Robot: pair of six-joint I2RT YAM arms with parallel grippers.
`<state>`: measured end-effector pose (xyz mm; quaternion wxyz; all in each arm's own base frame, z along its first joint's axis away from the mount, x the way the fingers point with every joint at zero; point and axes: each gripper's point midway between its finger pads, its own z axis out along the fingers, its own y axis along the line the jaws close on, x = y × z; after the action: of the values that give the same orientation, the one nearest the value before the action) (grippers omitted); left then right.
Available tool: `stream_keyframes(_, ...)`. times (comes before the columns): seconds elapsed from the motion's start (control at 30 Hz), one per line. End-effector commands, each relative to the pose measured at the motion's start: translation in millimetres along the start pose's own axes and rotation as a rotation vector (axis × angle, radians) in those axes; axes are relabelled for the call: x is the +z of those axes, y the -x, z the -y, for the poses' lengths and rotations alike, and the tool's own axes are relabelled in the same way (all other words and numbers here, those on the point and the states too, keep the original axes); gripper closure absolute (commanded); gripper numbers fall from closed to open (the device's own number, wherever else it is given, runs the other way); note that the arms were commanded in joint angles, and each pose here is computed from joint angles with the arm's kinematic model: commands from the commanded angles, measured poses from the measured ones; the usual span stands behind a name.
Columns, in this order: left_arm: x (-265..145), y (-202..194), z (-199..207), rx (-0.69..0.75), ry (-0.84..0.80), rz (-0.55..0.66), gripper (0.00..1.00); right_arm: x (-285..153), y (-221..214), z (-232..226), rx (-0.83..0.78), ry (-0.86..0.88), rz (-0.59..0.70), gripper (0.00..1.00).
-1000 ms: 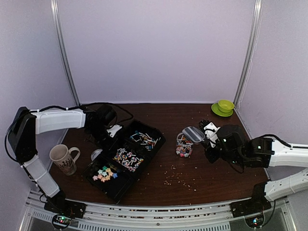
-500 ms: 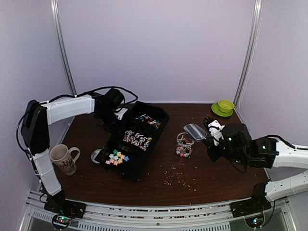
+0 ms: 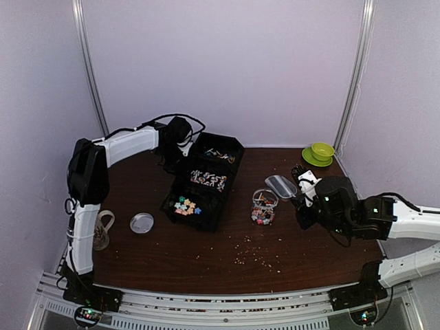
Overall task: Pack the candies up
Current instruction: Place the plate at the center of the board.
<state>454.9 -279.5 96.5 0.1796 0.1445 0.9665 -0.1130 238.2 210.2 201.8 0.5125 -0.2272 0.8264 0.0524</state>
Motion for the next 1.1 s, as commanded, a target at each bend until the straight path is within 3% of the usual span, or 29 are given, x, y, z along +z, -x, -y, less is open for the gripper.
stream_keyframes(0.0, -7, 41, 20, -0.063, -0.104, 0.097, 1.00, -2, 19, 5, 0.062, -0.030, 0.047, 1.00)
stream_keyframes(0.33, 18, 40, 12, -0.142, -0.065, 0.069, 1.00, -4, 17, 5, 0.069, -0.016, 0.039, 1.00)
stream_keyframes(1.07, 57, 23, 1, -0.166, -0.029, 0.003, 0.89, 4, 18, -2, 0.050, -0.009, 0.018, 1.00)
